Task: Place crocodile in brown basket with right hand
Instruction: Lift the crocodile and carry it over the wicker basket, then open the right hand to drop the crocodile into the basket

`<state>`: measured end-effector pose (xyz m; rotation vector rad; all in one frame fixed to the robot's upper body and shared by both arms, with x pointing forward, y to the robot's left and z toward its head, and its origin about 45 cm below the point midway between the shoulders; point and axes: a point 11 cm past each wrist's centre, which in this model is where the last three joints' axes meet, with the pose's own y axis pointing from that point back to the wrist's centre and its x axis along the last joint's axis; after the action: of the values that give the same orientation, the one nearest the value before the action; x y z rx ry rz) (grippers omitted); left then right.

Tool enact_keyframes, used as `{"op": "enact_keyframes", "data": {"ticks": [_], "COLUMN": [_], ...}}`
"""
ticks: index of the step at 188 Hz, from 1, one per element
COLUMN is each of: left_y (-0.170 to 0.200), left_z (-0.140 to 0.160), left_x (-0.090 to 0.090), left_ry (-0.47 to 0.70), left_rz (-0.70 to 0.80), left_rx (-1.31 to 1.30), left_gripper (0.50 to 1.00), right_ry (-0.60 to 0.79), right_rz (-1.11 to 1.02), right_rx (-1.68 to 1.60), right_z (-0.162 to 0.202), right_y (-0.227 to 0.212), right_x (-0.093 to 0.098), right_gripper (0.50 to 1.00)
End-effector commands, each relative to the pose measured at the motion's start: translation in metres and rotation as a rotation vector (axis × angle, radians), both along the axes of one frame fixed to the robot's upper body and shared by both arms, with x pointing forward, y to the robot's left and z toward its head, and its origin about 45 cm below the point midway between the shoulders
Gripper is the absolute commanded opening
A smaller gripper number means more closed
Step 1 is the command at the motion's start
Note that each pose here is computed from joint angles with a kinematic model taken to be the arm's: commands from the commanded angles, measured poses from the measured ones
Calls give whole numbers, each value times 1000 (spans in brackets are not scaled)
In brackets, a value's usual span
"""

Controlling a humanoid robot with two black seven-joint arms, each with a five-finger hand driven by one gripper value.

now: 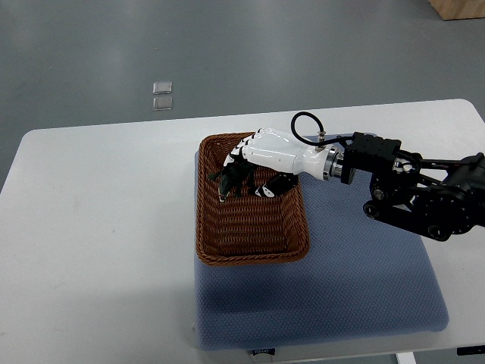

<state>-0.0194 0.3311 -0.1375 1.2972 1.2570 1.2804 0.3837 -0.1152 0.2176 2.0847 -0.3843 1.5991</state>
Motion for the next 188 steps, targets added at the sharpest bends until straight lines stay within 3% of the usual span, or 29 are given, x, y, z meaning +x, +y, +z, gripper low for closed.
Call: {"op": "enact_keyframes", "data": {"ticks": [1, 77, 115, 188], "left_y": [0, 0, 0, 0], "left_z": [0, 0, 0, 0], "left_x": [0, 0, 0, 0], "left_ry": [0, 0, 0, 0], "left_rz": [0, 0, 0, 0], "left_rx": [0, 0, 0, 0], "left_gripper": [1000, 1000, 1000, 1000], "right_ry": [13, 4, 9, 44], "right_rz": [6, -22, -42, -286], "right_rx": [-11, -45, -20, 234], "right_z": [-9, -19, -17, 16], "right_y": [2, -11, -13, -50], "right_x": [-4, 1, 2, 32], "right_gripper": [615, 897, 919, 926]}}
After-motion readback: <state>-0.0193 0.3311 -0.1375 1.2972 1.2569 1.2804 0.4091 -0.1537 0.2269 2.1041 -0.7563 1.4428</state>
